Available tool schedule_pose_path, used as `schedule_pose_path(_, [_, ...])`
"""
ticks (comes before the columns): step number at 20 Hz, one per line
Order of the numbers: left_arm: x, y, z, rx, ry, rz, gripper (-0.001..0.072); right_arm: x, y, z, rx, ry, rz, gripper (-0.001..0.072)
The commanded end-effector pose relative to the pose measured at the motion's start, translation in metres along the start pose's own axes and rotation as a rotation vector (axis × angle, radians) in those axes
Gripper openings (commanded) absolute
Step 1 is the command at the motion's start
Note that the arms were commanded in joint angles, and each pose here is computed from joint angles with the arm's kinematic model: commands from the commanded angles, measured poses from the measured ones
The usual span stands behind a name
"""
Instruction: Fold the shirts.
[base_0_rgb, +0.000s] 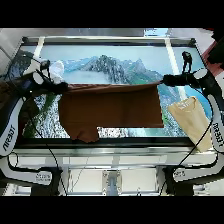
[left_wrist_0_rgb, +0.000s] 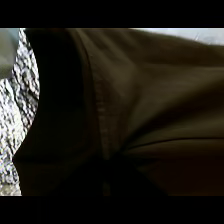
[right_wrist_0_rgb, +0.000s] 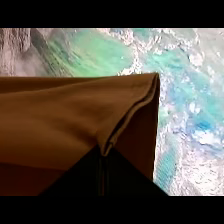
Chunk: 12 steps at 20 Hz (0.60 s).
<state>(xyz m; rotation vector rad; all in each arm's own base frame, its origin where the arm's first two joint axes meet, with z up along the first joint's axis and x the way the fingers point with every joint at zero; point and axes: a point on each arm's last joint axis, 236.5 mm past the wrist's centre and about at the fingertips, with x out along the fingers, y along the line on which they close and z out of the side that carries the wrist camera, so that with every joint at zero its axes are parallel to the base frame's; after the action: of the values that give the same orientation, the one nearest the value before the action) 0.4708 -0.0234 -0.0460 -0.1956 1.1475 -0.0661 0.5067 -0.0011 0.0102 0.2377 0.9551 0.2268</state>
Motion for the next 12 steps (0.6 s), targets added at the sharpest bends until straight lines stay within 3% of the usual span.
schedule_pose_path(1, [0.033, 0.014, -0.048, -0.014, 0.118, 0.028, 0.0012, 0.015, -0.002, -0.041, 0.008, 0.112, 0.004, 0.0029])
schedule_pose_path(8, [0.054, 0.009, -0.066, -0.072, 0.181, -0.007, 0.0019, 0.044, -0.001, -0.14, 0.078, 0.317, 0.021, 0.0037])
schedule_pose_path(9, [0.051, 0.006, -0.067, -0.076, 0.195, -0.017, 0.0156, 0.042, 0.001, -0.137, 0.088, 0.311, 0.029, 0.0093])
schedule_pose_path(10, [0.045, 0.003, -0.063, -0.071, 0.202, -0.022, 0.0437, 0.039, 0.004, -0.132, 0.091, 0.301, 0.039, 0.0211])
schedule_pose_path(11, [0.035, 0.0, -0.054, -0.065, 0.188, -0.028, 0.0514, 0.033, 0.008, -0.123, 0.08, 0.284, 0.045, 0.0284])
schedule_pose_path(12, [0.017, -0.004, -0.038, -0.053, 0.149, -0.035, 0.0515, 0.024, 0.013, -0.112, 0.064, 0.266, 0.051, 0.0284])
